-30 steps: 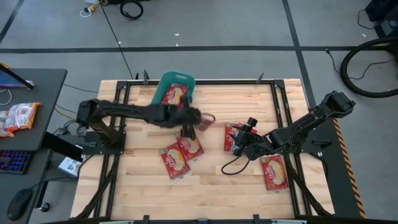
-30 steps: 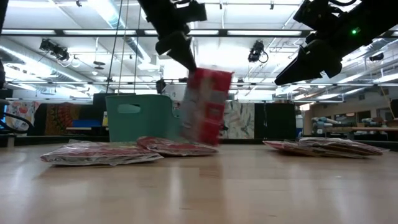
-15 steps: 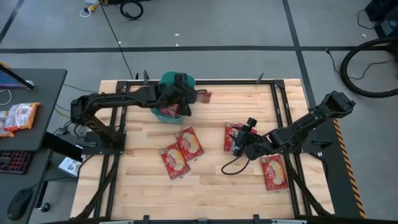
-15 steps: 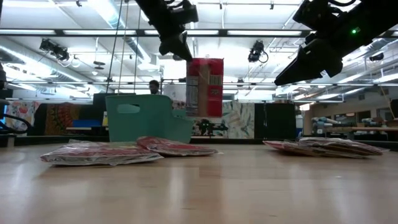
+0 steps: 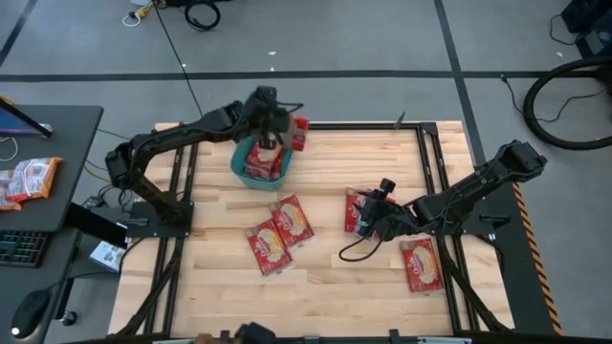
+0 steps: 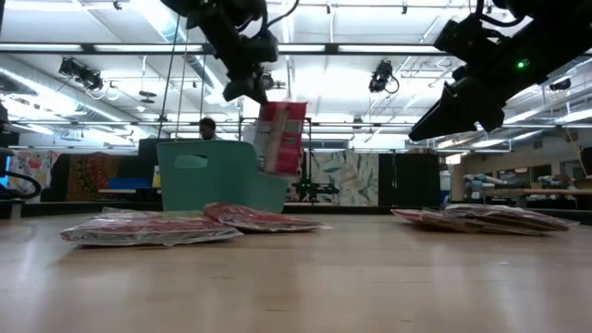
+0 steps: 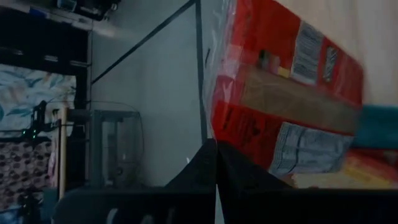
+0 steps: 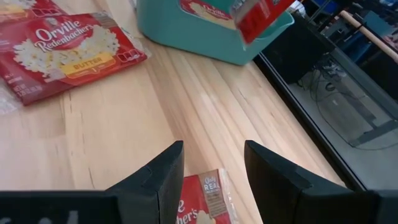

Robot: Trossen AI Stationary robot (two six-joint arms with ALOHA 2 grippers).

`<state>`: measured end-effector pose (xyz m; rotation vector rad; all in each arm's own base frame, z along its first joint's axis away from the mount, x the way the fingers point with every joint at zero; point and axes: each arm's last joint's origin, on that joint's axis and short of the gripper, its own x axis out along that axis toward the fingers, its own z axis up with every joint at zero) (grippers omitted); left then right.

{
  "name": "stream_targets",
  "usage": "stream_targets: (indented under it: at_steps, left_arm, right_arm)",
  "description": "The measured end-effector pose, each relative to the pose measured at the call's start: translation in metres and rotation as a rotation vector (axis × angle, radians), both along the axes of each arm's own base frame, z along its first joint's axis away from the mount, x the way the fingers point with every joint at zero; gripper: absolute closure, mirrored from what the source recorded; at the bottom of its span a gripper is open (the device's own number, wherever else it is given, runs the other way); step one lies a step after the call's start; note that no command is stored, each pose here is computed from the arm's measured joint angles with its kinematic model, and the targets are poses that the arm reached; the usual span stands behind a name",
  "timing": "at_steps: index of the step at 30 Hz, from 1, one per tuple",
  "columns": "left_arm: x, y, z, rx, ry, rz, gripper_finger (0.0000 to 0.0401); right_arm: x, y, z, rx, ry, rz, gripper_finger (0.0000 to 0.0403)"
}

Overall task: Sort popcorn bags into baskets
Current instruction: Put the red popcorn bag into the green bin

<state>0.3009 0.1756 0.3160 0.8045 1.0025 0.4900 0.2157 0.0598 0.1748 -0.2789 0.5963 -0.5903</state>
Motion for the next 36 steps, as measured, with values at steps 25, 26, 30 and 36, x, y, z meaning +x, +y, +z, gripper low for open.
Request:
stream_targets:
  at_steps: [25,26,30,36]
  left_arm:
    - [-0.039,0.062,0.005,-0.184,-0.275,0.114,0.0397]
    - [-0.039,0.061,0.004,-0.209,-0.299,0.136,0.0398]
    - [-0.035,0.057,0.004,-0.288,-0.397,0.213,0.0398]
    - [-0.023,0.049,0.011,-0.314,-0.566,0.262,0.0399]
  right_arm:
    - [0.001,0.001,0.001,0.009,-0.013,0.011,0.0229]
    - [0.001,0.001,0.001,0.009,-0.014,0.011,0.0229]
    - [0.002,0.001,0.001,0.012,-0.016,0.014,0.0229]
    - [0.002,0.001,0.001,0.012,-0.015,0.015,0.0229]
